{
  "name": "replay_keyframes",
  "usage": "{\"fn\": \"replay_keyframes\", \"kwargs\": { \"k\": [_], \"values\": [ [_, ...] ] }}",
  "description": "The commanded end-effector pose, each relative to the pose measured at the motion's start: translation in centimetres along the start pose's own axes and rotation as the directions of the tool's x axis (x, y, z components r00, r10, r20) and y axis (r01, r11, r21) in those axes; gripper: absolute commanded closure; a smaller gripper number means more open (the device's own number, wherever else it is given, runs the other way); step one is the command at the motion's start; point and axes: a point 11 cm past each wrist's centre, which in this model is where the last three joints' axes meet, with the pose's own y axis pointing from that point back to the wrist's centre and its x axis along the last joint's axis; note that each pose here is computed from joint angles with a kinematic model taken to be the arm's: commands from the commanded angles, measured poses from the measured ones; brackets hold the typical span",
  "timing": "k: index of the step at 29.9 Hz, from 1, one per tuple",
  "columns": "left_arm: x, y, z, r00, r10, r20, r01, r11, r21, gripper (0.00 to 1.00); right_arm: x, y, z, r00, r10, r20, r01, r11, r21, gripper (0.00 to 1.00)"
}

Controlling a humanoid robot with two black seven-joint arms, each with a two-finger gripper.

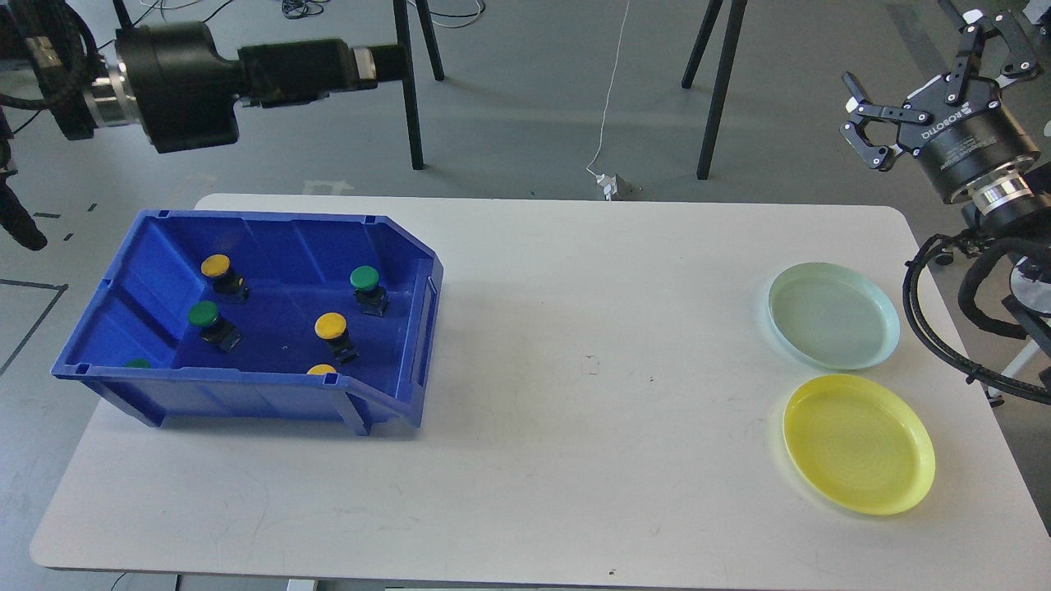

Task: Pass button and place on color plate
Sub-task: 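Move the left gripper over the blue bin toward a yellow button, then lower the left gripper into the bin and grasp the yellow button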

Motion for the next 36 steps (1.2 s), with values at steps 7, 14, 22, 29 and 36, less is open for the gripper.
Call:
{"fn": "replay_keyframes", "kwargs": {
  "k": [7, 14, 22, 29, 36],
  "values": [
    [-8.4, -4.2, -7.1, 0.909, -0.411, 0.074, 0.381, 0.888, 0.256, 0.01, 1.1, 1.2, 0.8, 0.999, 0.032, 0.003, -0.032, 0.999, -0.018, 0.01],
    [-11.0, -4.6, -10.1, 0.903, -0.430, -0.004, 0.411, 0.859, 0.307, 0.01, 1.5, 1.6, 1.0, 0.999, 0.044, 0.005, -0.044, 0.999, -0.021, 0.01],
    [-13.1, -5.3, -11.7, 0.893, -0.447, -0.054, 0.438, 0.837, 0.327, 0.01, 1.7, 1.9, 1.3, 0.999, 0.049, 0.007, -0.049, 0.998, -0.025, 0.01],
    [-14.9, -6.1, -12.7, 0.883, -0.460, -0.089, 0.461, 0.819, 0.341, 0.01, 2.1, 2.4, 1.4, 0.998, 0.062, 0.007, -0.062, 0.998, -0.028, 0.01],
    [-15.7, -6.7, -12.6, 0.878, -0.468, -0.096, 0.472, 0.818, 0.328, 0.01, 2.4, 2.8, 1.6, 0.997, 0.072, 0.009, -0.072, 0.997, -0.031, 0.01]
  ]
}}
